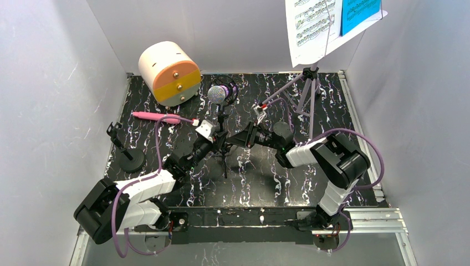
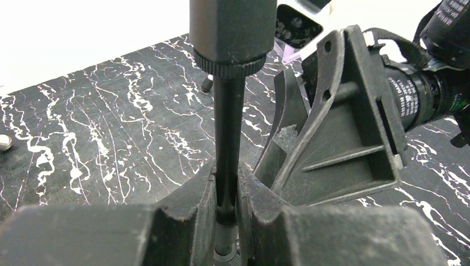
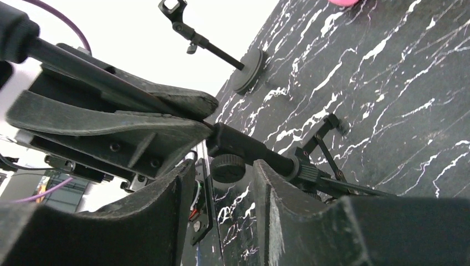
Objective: Pack up the instrument practice props
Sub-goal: Unscrew the microphone stand from the music stand.
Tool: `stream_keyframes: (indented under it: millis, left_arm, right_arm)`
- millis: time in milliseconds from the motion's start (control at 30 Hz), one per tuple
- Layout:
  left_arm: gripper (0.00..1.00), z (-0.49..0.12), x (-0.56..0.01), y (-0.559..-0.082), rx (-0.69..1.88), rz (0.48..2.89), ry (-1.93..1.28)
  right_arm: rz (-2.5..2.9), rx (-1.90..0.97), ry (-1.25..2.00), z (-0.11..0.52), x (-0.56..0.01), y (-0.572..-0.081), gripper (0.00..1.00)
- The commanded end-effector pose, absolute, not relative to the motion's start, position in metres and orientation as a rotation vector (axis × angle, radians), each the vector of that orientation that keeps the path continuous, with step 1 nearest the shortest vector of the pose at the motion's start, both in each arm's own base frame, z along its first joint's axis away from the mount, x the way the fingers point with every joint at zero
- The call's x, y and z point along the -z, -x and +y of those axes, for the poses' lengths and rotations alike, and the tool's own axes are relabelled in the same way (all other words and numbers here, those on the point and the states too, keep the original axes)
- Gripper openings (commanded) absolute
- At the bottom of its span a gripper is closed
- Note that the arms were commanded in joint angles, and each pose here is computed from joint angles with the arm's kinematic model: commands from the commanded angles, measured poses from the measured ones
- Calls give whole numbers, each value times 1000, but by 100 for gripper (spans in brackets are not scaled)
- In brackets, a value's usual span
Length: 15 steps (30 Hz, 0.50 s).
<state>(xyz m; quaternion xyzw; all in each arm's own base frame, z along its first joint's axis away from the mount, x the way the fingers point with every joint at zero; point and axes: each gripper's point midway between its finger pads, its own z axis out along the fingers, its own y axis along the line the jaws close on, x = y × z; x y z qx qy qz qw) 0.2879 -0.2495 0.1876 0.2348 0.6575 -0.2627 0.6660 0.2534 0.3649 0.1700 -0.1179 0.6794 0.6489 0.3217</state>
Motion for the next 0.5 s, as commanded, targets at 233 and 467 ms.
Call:
stream_keyframes:
  millis: [233, 467]
  left_arm:
    - [0, -255, -183, -280, 631, 1495, -557]
    - [0, -256, -184, -280, 634, 1492, -561]
  right_arm:
    - [1689, -1753, 385, 371, -187, -253, 38]
    - [1665, -1742, 434, 375, -189, -256, 25]
